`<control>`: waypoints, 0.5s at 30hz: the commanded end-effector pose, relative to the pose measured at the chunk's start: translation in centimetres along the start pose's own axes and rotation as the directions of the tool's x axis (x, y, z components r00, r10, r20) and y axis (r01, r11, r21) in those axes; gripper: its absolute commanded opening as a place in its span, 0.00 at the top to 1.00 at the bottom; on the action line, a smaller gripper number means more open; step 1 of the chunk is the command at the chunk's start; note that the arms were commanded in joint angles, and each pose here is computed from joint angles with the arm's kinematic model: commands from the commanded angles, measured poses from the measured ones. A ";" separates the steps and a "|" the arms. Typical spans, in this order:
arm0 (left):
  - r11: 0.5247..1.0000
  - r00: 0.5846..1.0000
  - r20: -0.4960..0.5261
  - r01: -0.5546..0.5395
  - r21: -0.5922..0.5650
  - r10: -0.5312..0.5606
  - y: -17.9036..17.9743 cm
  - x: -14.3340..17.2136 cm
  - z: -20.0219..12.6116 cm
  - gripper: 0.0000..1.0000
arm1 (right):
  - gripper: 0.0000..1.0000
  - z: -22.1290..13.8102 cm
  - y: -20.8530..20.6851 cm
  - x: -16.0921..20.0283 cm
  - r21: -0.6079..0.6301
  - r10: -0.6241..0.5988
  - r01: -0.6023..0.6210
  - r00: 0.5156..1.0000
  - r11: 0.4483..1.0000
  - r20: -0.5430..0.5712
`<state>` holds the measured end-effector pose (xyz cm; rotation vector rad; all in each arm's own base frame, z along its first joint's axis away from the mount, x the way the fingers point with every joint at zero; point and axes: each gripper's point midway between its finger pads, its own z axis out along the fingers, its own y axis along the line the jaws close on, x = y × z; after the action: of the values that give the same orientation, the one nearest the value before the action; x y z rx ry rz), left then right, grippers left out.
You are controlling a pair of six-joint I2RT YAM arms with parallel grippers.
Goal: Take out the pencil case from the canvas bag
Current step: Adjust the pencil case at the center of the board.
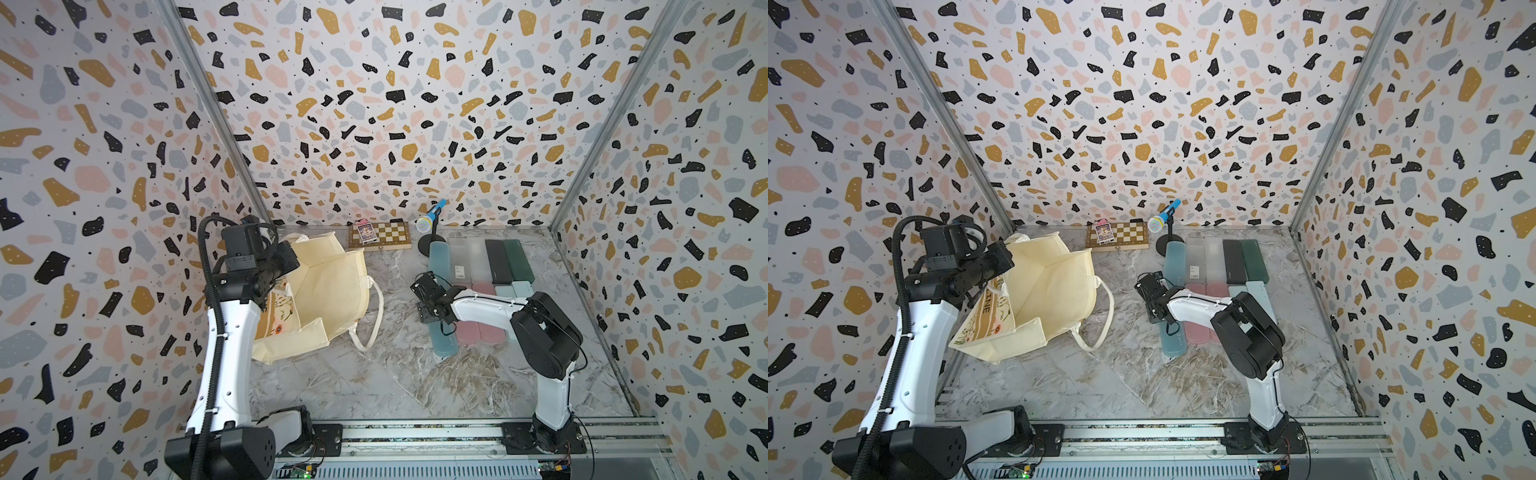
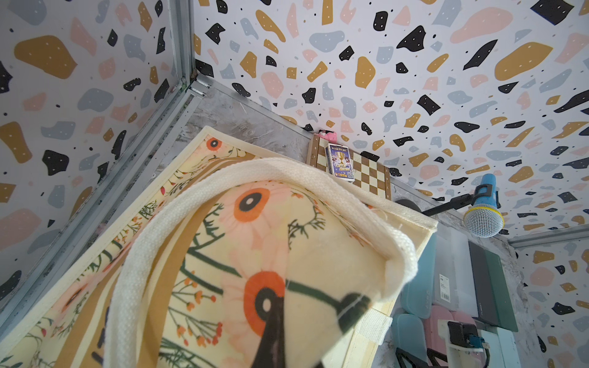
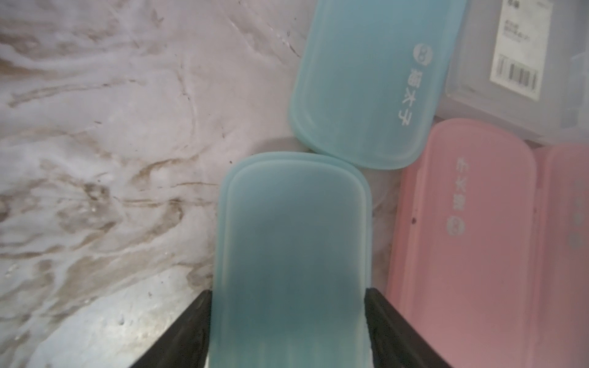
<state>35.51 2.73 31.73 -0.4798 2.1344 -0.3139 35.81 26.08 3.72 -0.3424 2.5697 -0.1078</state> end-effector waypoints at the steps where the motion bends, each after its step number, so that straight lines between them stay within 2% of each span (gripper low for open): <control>1: 0.999 0.998 0.065 -0.006 0.040 0.003 -0.8 -1.5 -0.8 1.00 | 0.28 -0.2 -1.4 0.6 0.068 0.001 0.001 1.000 0.998 -0.028; 15: 0.999 0.998 0.057 -0.005 0.054 0.002 -1.0 -1.3 -0.6 1.00 | 0.27 -0.6 -2.6 -0.2 0.098 0.041 -0.039 0.999 0.994 -0.011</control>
<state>35.53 2.51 31.79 -0.4722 2.1344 -0.3282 36.02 24.34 3.66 -0.2783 2.5788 -0.1821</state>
